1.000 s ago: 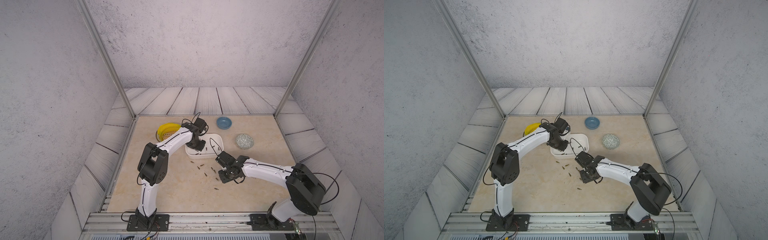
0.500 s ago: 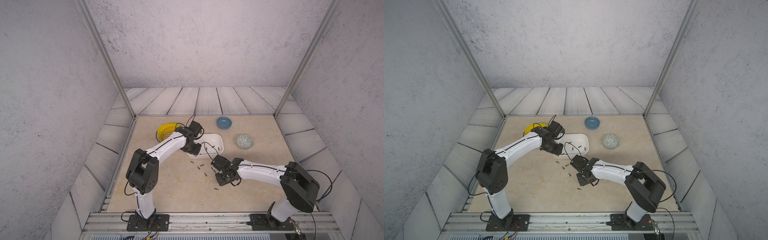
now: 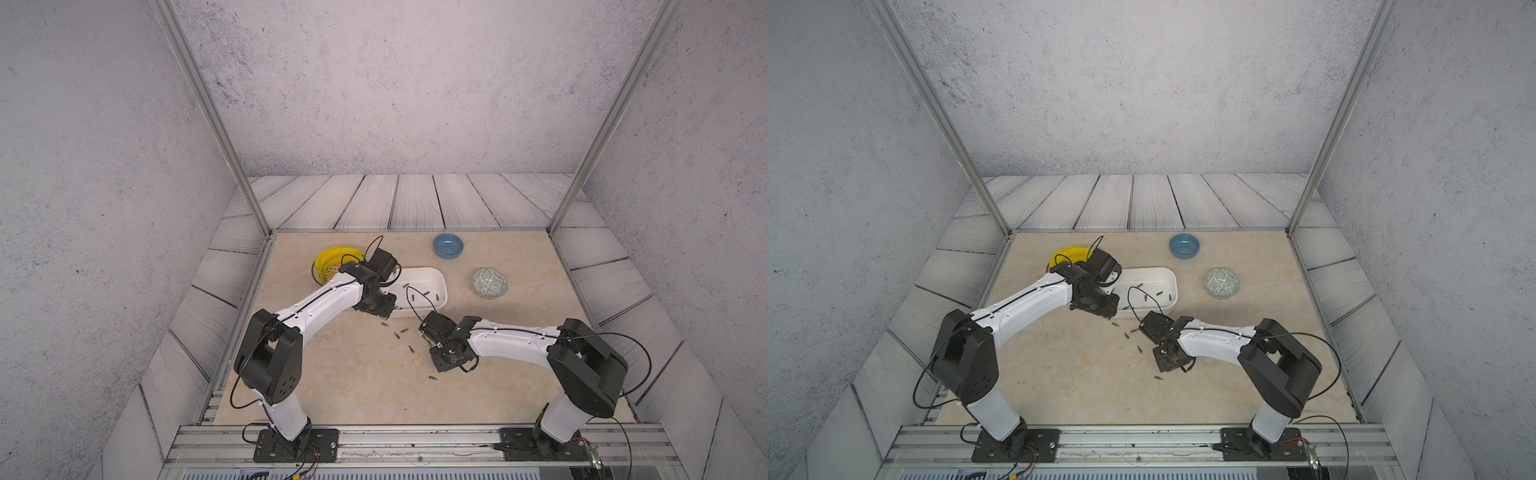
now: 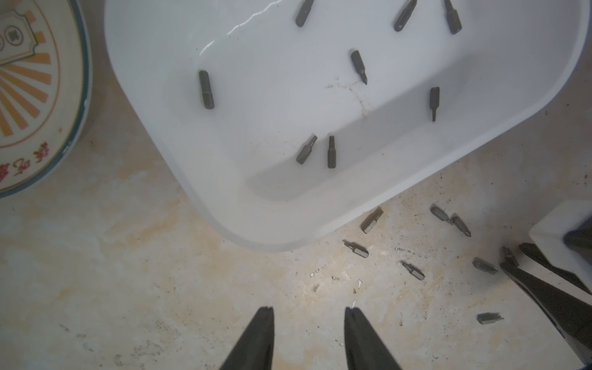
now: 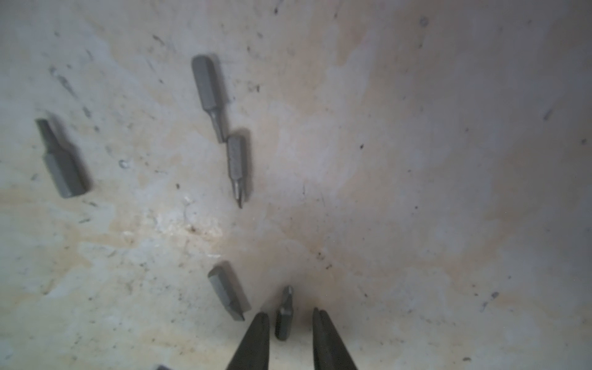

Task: Put the bit on the desktop into the storage box
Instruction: Pick up the screwdriver bit from the center of the board.

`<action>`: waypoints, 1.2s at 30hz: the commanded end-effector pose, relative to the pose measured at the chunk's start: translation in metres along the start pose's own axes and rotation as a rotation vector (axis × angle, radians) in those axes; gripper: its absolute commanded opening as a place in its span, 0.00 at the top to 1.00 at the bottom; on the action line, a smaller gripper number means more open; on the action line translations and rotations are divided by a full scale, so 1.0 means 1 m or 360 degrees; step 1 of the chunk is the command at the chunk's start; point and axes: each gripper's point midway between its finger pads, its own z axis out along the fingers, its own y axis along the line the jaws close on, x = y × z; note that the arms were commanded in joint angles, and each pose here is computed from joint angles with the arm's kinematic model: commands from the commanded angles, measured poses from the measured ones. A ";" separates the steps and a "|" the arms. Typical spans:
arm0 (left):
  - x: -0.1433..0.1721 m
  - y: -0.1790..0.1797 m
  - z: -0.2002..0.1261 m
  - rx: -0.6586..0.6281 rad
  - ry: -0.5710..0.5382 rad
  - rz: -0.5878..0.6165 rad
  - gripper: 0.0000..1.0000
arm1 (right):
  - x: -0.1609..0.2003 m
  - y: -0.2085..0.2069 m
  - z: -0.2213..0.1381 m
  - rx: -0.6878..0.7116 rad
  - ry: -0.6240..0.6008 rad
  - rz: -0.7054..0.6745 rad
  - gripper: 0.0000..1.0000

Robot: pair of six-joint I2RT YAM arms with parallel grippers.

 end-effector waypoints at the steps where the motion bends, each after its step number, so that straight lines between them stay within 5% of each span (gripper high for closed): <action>1: 0.006 0.004 -0.002 -0.0012 -0.0015 -0.0033 0.58 | 0.003 -0.002 0.005 0.0039 0.0031 0.0014 0.74; 21: 0.039 0.006 0.001 0.0015 0.0005 -0.0092 0.58 | 0.014 -0.003 0.016 0.0070 0.0149 0.0035 1.00; 36: 0.054 0.003 0.006 0.0048 0.0015 -0.0113 0.58 | -0.016 -0.012 -0.027 0.0093 -0.0023 0.0054 1.00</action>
